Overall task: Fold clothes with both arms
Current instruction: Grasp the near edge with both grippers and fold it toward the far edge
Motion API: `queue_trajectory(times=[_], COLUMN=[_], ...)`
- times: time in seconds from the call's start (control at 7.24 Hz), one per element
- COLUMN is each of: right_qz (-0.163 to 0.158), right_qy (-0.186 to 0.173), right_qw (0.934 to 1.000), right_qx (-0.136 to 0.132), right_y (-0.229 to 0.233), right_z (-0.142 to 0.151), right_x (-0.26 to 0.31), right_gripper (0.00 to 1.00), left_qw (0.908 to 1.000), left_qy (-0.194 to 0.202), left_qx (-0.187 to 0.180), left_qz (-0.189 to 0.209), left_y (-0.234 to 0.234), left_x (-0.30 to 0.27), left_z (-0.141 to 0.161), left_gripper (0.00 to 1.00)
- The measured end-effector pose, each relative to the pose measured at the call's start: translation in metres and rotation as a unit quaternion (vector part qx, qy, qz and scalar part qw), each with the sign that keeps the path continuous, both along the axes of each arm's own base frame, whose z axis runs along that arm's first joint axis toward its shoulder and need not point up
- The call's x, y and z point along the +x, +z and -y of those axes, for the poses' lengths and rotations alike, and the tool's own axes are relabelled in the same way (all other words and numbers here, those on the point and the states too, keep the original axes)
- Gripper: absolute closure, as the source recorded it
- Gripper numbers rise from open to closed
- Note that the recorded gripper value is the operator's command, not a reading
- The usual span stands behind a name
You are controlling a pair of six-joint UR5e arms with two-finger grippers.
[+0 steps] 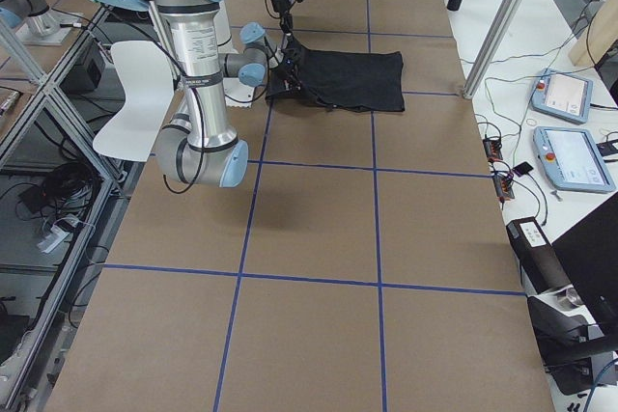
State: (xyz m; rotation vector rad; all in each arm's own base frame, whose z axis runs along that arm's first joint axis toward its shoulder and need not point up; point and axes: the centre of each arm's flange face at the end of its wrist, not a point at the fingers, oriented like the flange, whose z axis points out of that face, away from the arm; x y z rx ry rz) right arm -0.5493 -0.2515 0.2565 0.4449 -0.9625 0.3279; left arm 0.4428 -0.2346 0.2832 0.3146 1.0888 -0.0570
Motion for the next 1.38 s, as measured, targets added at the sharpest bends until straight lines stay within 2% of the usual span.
queue_trajectory(times=[0.41,0.83,1.11,1.38], right_qz=[0.01,0.002,-0.006,-0.022], right_qy=[0.019,0.045,0.06,0.077], right_qw=[0.9997,0.9989,0.998,0.9965], right_qx=[-0.009,-0.016,-0.018,-0.026], right_y=[-0.015,-0.05,-0.056,-0.061], right_z=[0.038,0.076,0.103,0.149], right_x=[0.021,0.03,0.037,0.025], right_gripper=[1.0,1.0,1.0,1.0], left_qw=[0.9993,0.9964,0.9932,0.9894], left_qy=[-0.02,-0.048,-0.071,-0.088], left_qx=[0.033,0.064,0.074,0.076], left_qz=[0.005,0.026,0.054,0.086], left_y=[-0.03,-0.08,-0.079,-0.071], left_x=[-0.035,-0.071,-0.081,-0.072], left_z=[0.066,0.144,0.204,0.26], left_gripper=[1.0,1.0,1.0,1.0])
